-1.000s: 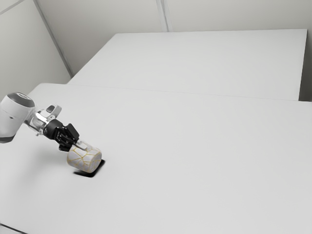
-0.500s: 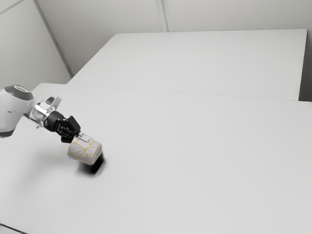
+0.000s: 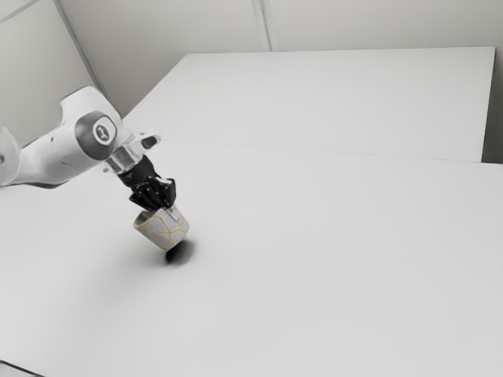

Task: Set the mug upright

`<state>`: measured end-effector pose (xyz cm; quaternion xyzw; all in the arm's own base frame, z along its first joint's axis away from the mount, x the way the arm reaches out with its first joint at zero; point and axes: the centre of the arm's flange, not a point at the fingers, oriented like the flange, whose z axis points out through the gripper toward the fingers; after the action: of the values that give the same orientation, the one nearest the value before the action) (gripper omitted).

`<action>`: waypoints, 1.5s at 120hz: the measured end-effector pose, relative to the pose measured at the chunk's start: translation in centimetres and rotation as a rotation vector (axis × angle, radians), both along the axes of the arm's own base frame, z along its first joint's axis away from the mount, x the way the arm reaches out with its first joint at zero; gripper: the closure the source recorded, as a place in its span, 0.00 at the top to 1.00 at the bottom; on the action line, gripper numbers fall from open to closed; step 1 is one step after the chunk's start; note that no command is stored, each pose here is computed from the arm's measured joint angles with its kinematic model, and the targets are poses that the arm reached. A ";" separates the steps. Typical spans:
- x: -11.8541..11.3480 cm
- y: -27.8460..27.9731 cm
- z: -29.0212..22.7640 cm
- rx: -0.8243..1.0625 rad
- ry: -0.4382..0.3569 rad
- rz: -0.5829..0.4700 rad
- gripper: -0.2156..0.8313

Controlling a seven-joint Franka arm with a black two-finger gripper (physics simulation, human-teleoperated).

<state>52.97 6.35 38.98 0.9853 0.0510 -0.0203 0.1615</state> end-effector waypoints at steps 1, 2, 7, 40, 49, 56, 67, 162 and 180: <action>0.0 -0.2 0.0 0.008 0.002 0.002 0.06; 0.1 -0.5 0.0 0.015 0.003 0.004 0.06; 0.0 -1.7 -0.4 0.046 0.013 0.019 0.06; -2.1 -6.9 -1.9 0.192 0.025 0.158 0.06; -2.1 -5.0 -1.8 0.217 0.018 0.247 0.05; -2.1 -2.8 -1.6 0.236 0.018 0.326 0.05; -2.2 -0.2 -1.7 0.257 0.025 0.430 0.05; -1.1 -5.6 -3.5 0.392 0.145 0.562 0.38; -0.7 -3.1 -2.5 0.393 0.153 0.618 0.59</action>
<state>52.26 3.25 36.47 0.9313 0.3608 -0.0340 -0.0362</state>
